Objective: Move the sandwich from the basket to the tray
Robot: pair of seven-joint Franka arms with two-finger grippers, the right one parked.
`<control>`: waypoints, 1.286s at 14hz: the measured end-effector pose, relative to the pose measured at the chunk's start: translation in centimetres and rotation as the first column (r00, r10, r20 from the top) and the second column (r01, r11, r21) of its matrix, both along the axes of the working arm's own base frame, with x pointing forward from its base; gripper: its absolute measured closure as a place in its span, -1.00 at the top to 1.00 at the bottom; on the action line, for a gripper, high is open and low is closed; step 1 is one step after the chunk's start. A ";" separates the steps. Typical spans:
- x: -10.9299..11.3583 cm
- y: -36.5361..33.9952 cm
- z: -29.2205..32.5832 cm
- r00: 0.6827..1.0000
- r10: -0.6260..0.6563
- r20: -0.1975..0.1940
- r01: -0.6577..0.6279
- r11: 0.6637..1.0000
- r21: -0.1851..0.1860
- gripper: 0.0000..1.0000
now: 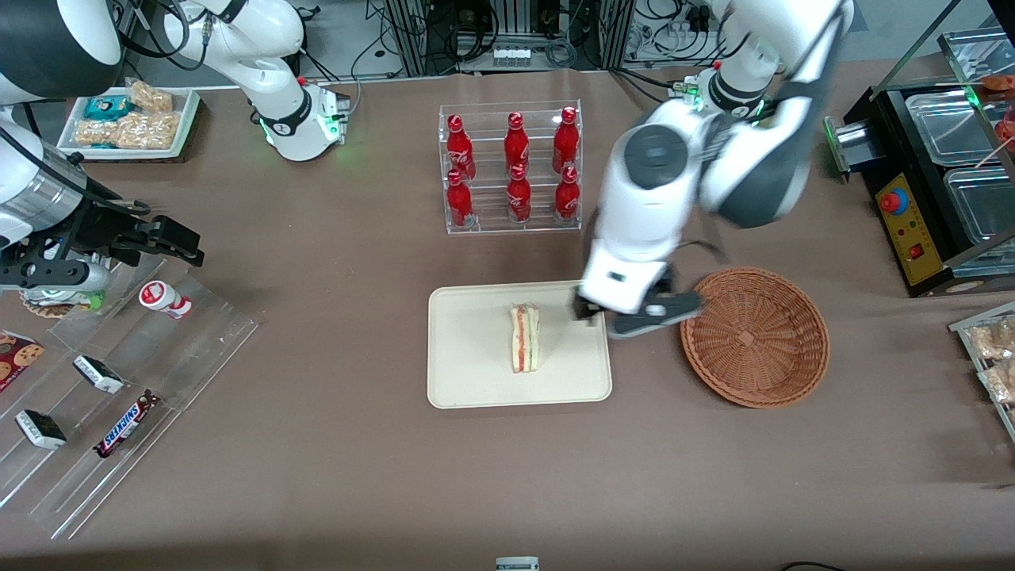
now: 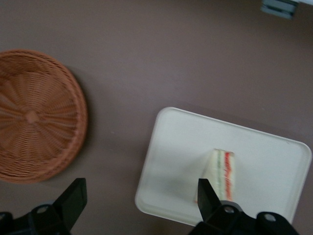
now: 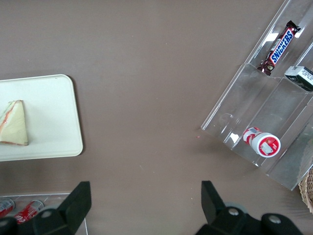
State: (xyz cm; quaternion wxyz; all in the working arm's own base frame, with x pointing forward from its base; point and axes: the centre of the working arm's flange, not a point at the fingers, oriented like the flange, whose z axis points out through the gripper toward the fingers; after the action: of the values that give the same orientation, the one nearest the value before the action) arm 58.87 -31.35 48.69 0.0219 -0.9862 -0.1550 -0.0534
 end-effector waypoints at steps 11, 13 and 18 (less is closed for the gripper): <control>0.3 24.7 7.1 0.962 -0.212 -0.171 0.213 0.977 -0.014 1.00; -1.3 27.4 10.0 0.947 -0.280 -0.155 0.280 0.960 -0.023 1.00; -4.5 32.5 15.2 0.903 -0.420 -0.095 0.419 0.908 -0.023 1.00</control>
State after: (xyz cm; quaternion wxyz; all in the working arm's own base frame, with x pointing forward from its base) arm 54.39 1.12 63.88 0.0164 -0.9979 0.0618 -0.0084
